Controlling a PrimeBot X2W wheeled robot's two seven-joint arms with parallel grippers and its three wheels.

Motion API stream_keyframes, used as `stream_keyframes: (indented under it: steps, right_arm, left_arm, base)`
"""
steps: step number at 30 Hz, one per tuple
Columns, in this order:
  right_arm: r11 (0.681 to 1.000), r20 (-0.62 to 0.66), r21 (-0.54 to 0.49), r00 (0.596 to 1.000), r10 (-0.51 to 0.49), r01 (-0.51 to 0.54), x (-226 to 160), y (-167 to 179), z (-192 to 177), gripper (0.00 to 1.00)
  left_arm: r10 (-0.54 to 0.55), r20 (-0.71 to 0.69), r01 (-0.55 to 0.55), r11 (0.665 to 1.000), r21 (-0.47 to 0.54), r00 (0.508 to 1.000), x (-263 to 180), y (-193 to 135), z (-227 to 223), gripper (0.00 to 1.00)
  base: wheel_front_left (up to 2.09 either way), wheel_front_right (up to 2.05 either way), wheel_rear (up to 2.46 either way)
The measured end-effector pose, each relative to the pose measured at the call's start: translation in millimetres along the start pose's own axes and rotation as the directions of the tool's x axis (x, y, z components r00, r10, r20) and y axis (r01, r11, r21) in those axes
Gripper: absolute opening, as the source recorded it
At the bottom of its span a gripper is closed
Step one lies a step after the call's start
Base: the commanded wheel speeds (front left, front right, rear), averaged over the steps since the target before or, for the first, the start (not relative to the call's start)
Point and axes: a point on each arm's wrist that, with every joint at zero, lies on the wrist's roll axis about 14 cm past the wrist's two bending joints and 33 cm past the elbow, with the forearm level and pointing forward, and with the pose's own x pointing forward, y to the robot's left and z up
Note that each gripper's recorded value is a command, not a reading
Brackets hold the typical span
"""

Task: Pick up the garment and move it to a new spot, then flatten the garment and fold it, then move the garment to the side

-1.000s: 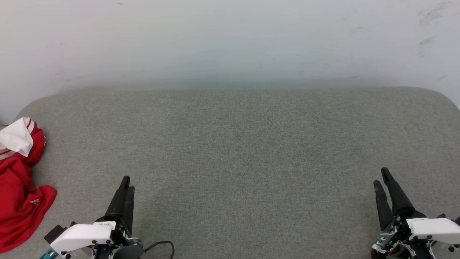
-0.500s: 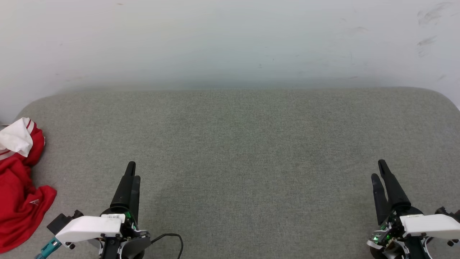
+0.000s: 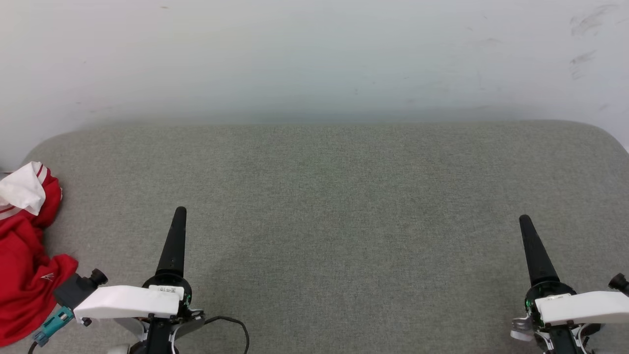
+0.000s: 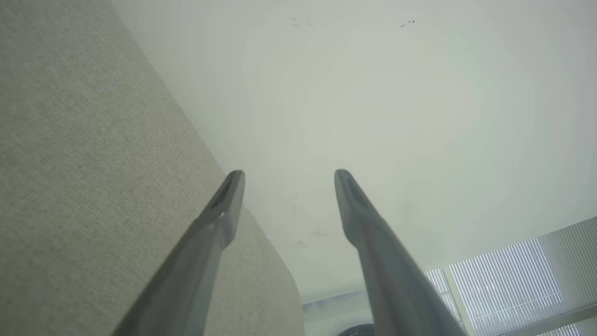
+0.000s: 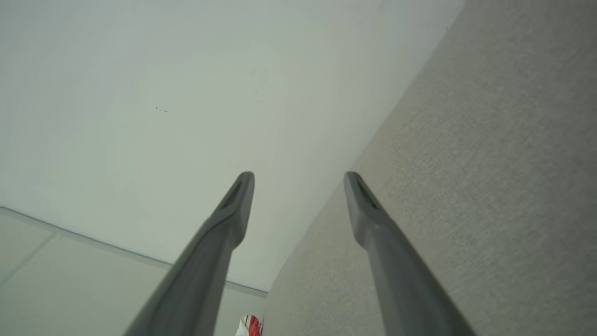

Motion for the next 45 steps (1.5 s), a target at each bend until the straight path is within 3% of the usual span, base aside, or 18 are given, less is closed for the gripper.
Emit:
stream_keyframes:
  steps: [8,16,29,45]
  right_arm:
    - [0.983,0.013,-0.178,0.999,0.038,-0.035,0.0,11.1,3.9,1.0]
    - [0.932,0.0,-0.357,0.998,0.064,-0.059,-3.0,18.9,4.3,1.0]
    - [0.816,-0.028,-0.57,0.995,0.098,-0.097,-7.1,32.1,3.2,1.0]
    - [0.662,-0.06,-0.74,0.993,0.102,-0.113,-12.5,38.1,0.0,1.0]
  left_arm:
    - [-0.025,0.007,0.024,0.985,0.174,1.0,0.4,-6.8,1.1,1.0]
    - [-0.047,0.007,0.042,0.94,0.34,0.999,-0.2,-11.4,1.0,1.0]
    - [-0.06,-0.036,0.07,0.811,0.581,0.998,-4.1,-11.0,-11.4,1.0]
    - [-0.067,-0.05,0.082,0.658,0.749,0.996,-8.0,-10.1,-16.4,1.0]
  base:
    - [0.0,0.0,0.0]
    - [0.0,0.0,0.0]
    - [0.0,0.0,0.0]
    - [0.0,0.0,0.0]
